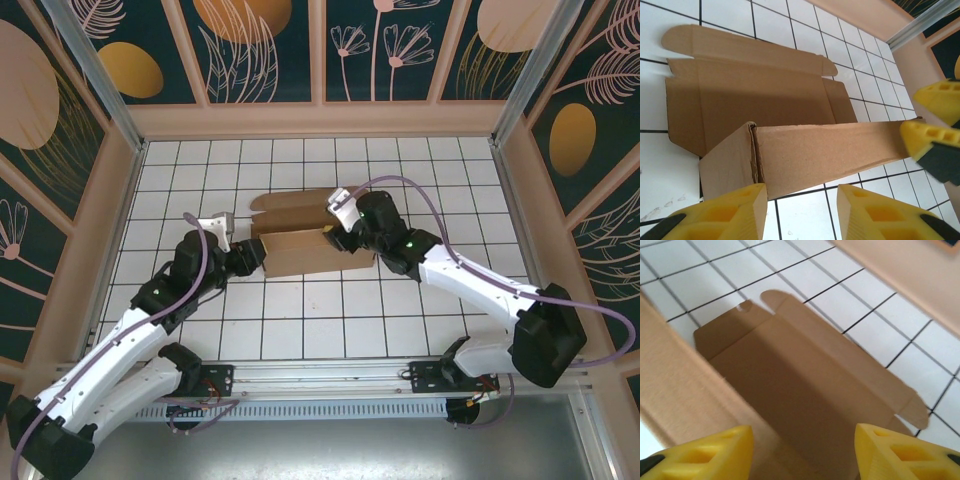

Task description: Fold the paper box

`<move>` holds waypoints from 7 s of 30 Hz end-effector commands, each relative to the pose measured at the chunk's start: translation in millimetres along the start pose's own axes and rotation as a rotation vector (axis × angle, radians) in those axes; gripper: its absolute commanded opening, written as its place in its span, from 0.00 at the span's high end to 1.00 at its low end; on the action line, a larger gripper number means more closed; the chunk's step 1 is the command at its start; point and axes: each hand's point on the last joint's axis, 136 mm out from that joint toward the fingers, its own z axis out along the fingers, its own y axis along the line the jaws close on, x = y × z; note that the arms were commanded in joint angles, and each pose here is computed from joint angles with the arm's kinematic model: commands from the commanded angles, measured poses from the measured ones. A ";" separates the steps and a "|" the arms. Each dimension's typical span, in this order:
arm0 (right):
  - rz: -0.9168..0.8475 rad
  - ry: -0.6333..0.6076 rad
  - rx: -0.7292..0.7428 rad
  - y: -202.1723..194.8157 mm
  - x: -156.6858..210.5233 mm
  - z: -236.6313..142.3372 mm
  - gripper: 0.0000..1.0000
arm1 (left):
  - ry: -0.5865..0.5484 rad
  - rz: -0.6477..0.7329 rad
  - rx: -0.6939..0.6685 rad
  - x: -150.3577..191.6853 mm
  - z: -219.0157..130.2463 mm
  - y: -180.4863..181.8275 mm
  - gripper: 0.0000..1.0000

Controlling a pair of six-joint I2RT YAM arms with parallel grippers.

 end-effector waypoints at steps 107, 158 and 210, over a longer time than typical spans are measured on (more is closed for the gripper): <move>1.624 -0.086 -0.031 -53.2 38.6 3.3 0.33 | -0.078 -0.817 0.029 -4.3 30.5 65.4 0.25; 1.520 -0.075 -0.164 -25.5 35.8 18.5 0.31 | -0.146 -0.659 0.236 -37.3 35.0 29.8 0.10; 1.441 0.108 -0.074 -50.3 38.2 18.6 0.31 | 0.156 -0.728 -0.042 15.5 10.8 40.6 0.09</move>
